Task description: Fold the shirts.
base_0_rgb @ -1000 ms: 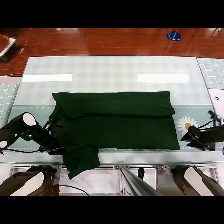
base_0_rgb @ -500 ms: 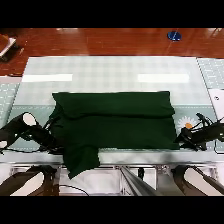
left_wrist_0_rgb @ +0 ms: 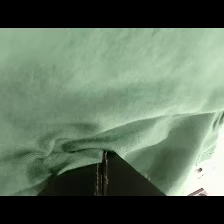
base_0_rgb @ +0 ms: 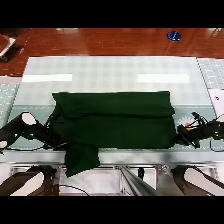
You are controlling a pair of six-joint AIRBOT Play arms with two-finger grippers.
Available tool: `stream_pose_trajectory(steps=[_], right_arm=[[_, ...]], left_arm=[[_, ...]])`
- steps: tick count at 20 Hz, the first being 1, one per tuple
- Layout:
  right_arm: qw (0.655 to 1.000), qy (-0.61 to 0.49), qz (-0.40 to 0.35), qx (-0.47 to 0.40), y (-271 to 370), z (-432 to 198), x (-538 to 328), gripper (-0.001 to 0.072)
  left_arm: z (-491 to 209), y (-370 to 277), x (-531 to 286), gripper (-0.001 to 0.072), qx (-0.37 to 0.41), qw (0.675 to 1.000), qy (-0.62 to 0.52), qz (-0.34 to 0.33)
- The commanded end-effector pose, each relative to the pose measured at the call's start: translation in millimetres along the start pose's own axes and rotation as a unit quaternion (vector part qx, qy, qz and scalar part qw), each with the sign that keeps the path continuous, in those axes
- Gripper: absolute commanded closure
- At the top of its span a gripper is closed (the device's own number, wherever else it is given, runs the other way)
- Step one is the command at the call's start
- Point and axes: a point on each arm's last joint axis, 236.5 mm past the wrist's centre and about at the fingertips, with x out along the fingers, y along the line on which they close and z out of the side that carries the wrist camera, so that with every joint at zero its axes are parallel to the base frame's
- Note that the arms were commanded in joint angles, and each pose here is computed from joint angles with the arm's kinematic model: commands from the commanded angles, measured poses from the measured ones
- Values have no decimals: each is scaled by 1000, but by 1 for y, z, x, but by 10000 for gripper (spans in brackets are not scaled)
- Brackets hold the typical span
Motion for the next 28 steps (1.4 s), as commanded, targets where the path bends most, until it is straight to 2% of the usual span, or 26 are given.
stream_pose_trajectory(steps=[1,6,8,10,13,21,26,27,28], right_arm=[[997,-6,61,-48,32,5,-9,684],[990,-60,88,-90,68,38,-62,685],[977,-109,146,-113,104,58,-83,684],[972,-139,133,-134,116,75,-87,684],[968,-152,121,-157,137,102,-87,684],[972,-140,121,-142,159,166,-93,684],[976,-127,125,-125,154,186,-77,682],[977,-129,124,-120,152,190,-74,580],[977,-130,123,-118,150,192,-72,337]], left_arm=[[8,-4,-8,689,14,1000,-11,-4],[72,-24,-87,690,48,989,-137,-16],[113,-30,-126,690,41,975,-216,-19],[146,-50,-153,690,45,965,-256,-45],[182,-64,-162,690,52,964,-253,-59],[254,-69,-186,690,52,966,-243,-70],[268,-60,-152,689,43,977,-198,-69],[270,-57,-146,652,38,978,-192,-70],[270,-55,-142,399,37,979,-186,-70]])
